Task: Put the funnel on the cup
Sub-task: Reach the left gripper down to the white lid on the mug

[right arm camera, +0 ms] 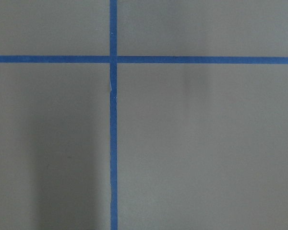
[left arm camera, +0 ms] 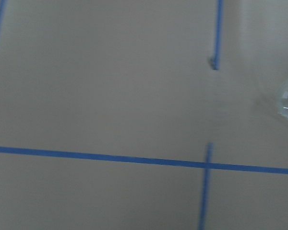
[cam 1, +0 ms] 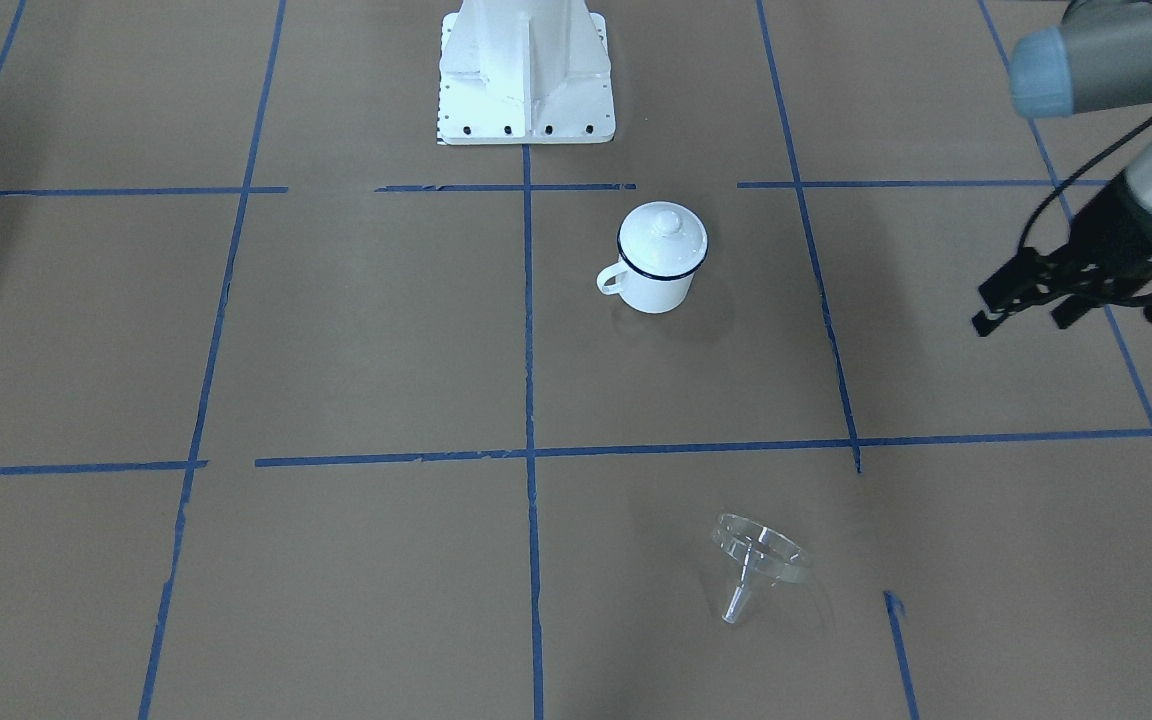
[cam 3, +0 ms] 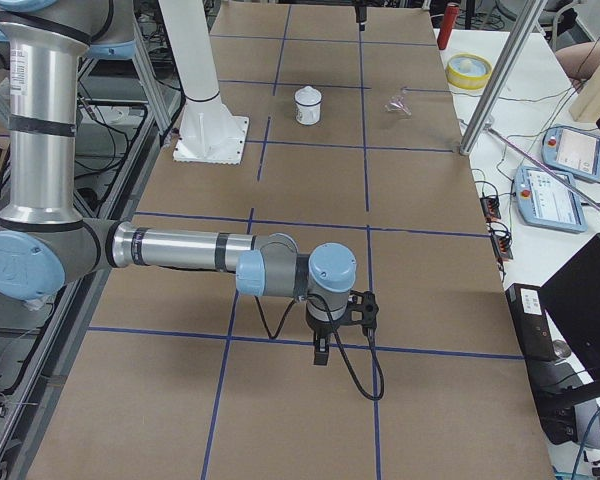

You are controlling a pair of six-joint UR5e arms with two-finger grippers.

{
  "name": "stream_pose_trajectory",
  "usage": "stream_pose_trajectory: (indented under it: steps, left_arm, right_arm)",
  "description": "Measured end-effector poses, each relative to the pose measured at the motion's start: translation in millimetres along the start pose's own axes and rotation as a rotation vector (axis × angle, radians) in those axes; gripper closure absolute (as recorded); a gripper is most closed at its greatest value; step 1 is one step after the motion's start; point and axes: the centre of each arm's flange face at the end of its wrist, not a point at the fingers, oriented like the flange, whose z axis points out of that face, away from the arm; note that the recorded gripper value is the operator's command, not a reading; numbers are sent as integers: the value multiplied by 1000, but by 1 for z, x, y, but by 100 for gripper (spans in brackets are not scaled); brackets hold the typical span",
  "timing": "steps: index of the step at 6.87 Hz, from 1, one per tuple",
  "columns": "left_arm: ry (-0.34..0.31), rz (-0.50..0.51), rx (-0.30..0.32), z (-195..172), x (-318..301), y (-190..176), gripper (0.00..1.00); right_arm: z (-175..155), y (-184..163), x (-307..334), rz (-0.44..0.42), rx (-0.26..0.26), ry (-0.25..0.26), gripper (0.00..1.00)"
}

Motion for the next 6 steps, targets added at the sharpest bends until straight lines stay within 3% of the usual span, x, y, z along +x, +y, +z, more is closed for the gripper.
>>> stream_pose_trajectory:
  steps: [2, 6]
  left_arm:
    - [11, -86, -58, 39, 99, 57, 2]
    - [-78, -110, -141, 69, 211, 147, 10]
  right_arm:
    - [0, 0, 0, 0, 0, 0, 0]
    - [0, 0, 0, 0, 0, 0, 0]
